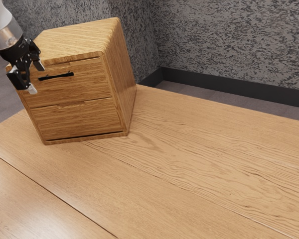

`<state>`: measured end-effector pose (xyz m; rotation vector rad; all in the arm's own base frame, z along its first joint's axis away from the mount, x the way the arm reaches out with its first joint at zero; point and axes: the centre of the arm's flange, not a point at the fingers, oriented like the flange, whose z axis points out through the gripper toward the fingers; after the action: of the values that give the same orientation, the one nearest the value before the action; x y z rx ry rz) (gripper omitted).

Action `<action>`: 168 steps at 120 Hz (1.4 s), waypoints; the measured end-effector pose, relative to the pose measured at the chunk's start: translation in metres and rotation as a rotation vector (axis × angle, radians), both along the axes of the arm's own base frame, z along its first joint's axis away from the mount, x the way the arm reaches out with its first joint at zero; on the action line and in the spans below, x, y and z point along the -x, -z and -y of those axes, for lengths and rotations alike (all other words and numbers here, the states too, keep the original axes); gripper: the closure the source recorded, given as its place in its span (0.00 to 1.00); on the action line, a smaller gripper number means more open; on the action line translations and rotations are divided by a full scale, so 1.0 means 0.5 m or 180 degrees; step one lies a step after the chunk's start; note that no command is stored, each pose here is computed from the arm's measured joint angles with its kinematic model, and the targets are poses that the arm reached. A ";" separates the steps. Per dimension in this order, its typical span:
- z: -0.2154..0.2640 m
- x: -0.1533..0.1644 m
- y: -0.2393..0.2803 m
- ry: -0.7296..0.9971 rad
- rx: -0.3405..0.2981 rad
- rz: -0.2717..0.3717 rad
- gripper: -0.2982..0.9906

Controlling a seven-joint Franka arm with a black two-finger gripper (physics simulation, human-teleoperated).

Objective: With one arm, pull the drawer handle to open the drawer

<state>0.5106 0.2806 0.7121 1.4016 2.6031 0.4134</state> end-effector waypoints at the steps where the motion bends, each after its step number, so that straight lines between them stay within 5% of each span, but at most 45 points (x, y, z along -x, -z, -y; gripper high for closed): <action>1: -0.004 0.001 0.001 -0.0016 -0.0003 -0.0001 0.23; 38: -0.035 -0.099 0.045 -0.0075 -0.0025 0.0024 0.23; 71: -0.037 -0.112 0.052 -0.0117 -0.0031 0.0066 0.23; 103: -0.038 -0.111 0.056 -0.0154 -0.0014 0.0071 0.40; 168: -0.041 -0.110 0.078 -0.0205 0.0043 0.0027 0.58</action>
<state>0.5656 0.3008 0.6730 1.3120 2.6447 0.4087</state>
